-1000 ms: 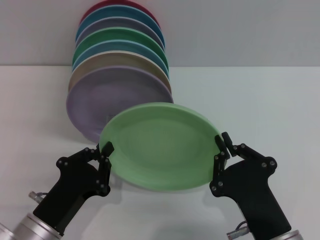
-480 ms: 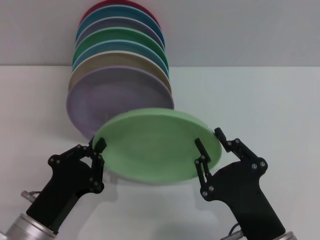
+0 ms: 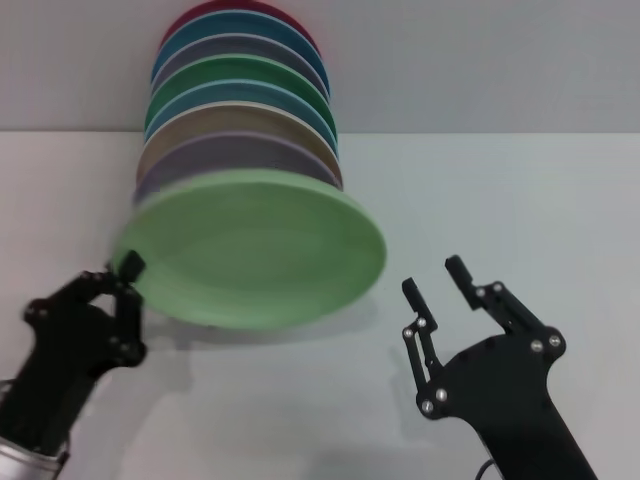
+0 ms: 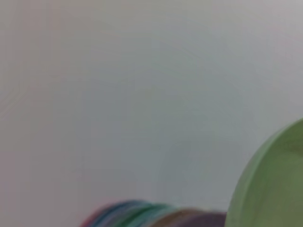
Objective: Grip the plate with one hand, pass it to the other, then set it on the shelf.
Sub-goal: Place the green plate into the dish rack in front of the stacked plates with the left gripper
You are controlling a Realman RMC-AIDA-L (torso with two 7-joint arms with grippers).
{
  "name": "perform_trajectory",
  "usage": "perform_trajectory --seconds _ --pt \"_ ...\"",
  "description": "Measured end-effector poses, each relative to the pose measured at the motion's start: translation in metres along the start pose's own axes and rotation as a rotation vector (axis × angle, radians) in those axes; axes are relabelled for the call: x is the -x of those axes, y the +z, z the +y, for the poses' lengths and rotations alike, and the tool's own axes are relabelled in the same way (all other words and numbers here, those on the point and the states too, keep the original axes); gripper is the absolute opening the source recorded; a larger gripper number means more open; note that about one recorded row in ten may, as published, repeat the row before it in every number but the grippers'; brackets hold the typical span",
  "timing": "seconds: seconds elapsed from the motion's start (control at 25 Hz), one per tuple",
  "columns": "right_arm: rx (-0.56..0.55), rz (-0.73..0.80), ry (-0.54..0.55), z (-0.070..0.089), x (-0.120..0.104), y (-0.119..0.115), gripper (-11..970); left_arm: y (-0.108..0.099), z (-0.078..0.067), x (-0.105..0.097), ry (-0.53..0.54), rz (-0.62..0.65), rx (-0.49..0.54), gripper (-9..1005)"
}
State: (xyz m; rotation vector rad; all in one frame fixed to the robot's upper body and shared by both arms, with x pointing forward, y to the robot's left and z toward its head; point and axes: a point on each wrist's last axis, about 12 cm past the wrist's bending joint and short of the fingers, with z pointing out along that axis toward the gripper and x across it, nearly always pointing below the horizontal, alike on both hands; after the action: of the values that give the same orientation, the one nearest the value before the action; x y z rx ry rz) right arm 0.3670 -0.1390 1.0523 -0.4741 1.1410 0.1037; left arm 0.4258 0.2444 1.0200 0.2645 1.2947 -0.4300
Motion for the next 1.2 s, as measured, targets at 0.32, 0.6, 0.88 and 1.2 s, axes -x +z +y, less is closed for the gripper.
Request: perform_trajectory --seconds 0.32,0.6,0.88,1.2 --pt "0.051 0.029 -0.037 -0.001 -0.012 -0.006 318 -0.004 0.028 0.016 -0.073 -0.117 0.092 46" --pt "0.071 0.079 -0.047 -0.004 -0.023 -0.008 320 0.012 0.044 0.019 0.004 -0.116 0.074 45" --pt "0.046 0.131 -0.047 -0.013 -0.034 -0.007 319 0.022 0.045 0.02 0.118 -0.123 0.052 46" --pt "0.029 0.16 -0.063 -0.018 -0.04 -0.006 318 0.027 0.043 0.013 0.184 -0.069 0.018 45"
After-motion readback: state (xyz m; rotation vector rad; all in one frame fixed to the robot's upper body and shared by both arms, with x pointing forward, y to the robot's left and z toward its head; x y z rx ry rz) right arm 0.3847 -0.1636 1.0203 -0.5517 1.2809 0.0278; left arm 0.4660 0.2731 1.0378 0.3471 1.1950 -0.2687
